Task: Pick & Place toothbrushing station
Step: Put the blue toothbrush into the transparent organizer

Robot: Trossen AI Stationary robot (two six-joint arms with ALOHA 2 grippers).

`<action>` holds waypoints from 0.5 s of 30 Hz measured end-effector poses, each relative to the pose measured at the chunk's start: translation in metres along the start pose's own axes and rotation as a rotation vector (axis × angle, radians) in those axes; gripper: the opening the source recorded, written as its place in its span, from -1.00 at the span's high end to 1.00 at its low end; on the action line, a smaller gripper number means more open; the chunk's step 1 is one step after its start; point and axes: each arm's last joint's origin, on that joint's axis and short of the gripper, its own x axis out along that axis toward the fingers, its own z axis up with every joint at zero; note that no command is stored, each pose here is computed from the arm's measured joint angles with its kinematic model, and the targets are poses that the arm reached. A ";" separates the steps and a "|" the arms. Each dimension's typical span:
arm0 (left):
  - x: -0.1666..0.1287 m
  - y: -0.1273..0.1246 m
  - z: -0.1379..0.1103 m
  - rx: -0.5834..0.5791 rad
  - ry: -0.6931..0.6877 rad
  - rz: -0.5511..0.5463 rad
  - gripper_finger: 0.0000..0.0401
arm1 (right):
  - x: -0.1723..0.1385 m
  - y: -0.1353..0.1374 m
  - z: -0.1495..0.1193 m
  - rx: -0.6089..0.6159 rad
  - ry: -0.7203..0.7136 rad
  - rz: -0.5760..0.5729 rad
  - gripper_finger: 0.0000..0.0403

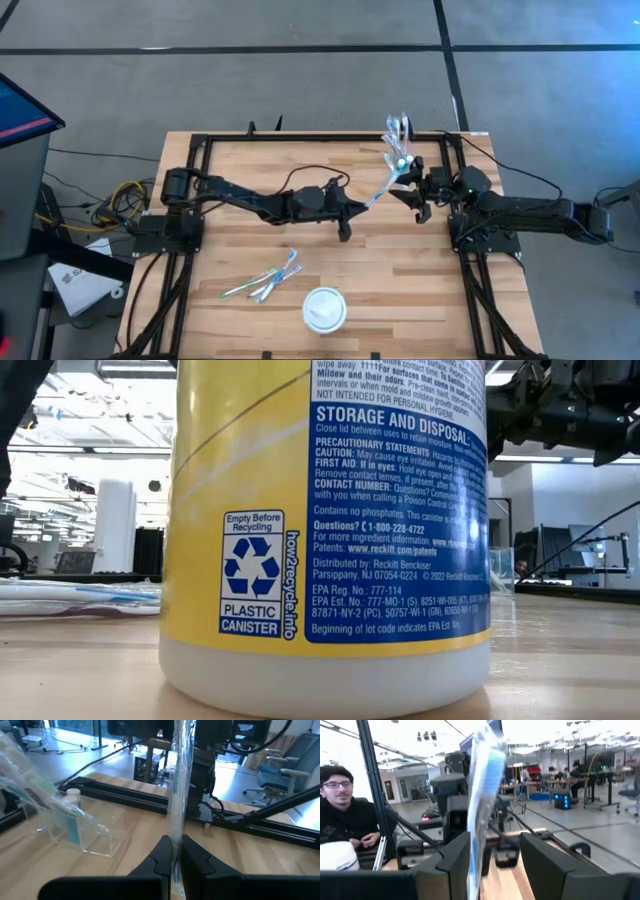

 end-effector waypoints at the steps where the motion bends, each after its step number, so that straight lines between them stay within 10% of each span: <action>1: 0.002 0.000 -0.001 0.000 0.002 0.000 0.97 | 0.000 0.000 0.001 -0.002 -0.006 0.003 0.19; 15: 0.008 0.001 -0.002 -0.005 -0.022 0.000 0.97 | 0.000 0.002 0.003 -0.010 -0.034 0.012 0.19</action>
